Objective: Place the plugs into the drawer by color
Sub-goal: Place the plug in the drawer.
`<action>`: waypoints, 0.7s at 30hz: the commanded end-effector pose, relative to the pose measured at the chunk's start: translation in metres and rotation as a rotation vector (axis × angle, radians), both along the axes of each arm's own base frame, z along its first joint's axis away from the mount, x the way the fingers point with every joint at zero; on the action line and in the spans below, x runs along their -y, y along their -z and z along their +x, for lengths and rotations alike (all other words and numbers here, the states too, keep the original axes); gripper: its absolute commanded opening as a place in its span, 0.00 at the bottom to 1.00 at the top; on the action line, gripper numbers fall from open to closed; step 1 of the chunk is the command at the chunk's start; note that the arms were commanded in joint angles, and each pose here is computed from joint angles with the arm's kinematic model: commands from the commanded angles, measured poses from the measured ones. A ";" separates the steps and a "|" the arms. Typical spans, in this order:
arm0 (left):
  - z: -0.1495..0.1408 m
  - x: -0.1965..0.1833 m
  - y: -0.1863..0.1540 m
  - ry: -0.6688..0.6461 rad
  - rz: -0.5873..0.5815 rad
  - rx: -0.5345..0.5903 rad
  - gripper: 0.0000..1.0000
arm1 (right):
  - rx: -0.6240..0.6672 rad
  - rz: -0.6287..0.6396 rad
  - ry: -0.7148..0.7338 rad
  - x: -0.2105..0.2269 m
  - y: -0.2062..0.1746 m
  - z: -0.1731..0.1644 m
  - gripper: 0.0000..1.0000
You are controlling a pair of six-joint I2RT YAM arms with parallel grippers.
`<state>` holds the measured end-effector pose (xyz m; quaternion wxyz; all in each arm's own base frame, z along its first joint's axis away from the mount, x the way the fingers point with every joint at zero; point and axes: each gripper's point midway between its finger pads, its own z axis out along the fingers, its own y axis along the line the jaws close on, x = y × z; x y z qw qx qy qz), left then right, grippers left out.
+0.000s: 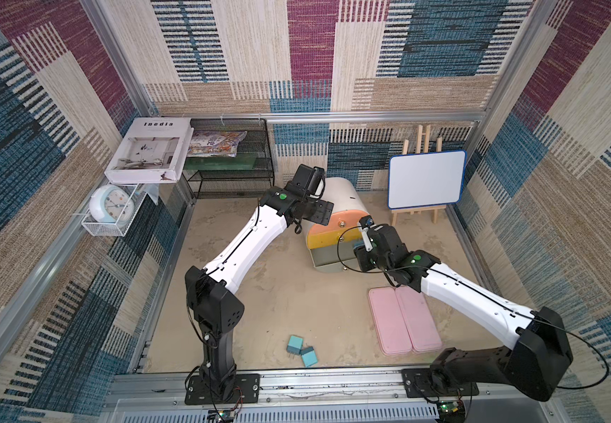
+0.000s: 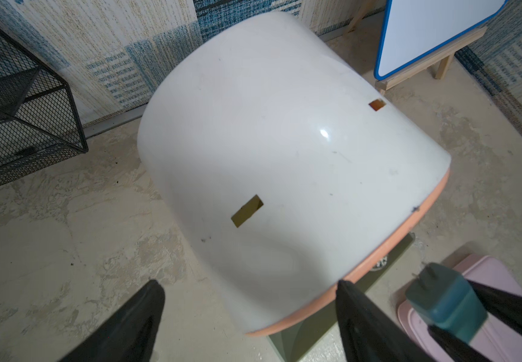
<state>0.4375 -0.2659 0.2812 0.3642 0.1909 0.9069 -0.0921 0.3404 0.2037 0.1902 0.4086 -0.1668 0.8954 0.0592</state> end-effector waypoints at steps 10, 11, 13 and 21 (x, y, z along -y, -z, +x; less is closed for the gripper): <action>0.003 -0.010 0.027 0.009 0.023 -0.061 0.89 | -0.021 -0.087 0.072 0.020 0.020 0.038 0.40; 0.003 -0.010 0.027 0.009 0.021 -0.063 0.89 | -0.022 -0.092 0.081 0.022 0.022 0.039 0.41; 0.003 -0.009 0.028 0.012 0.017 -0.067 0.89 | -0.026 -0.094 0.094 0.025 0.026 0.041 0.41; 0.001 -0.009 0.031 0.013 0.010 -0.080 0.89 | -0.052 -0.093 0.112 0.029 0.044 0.043 0.41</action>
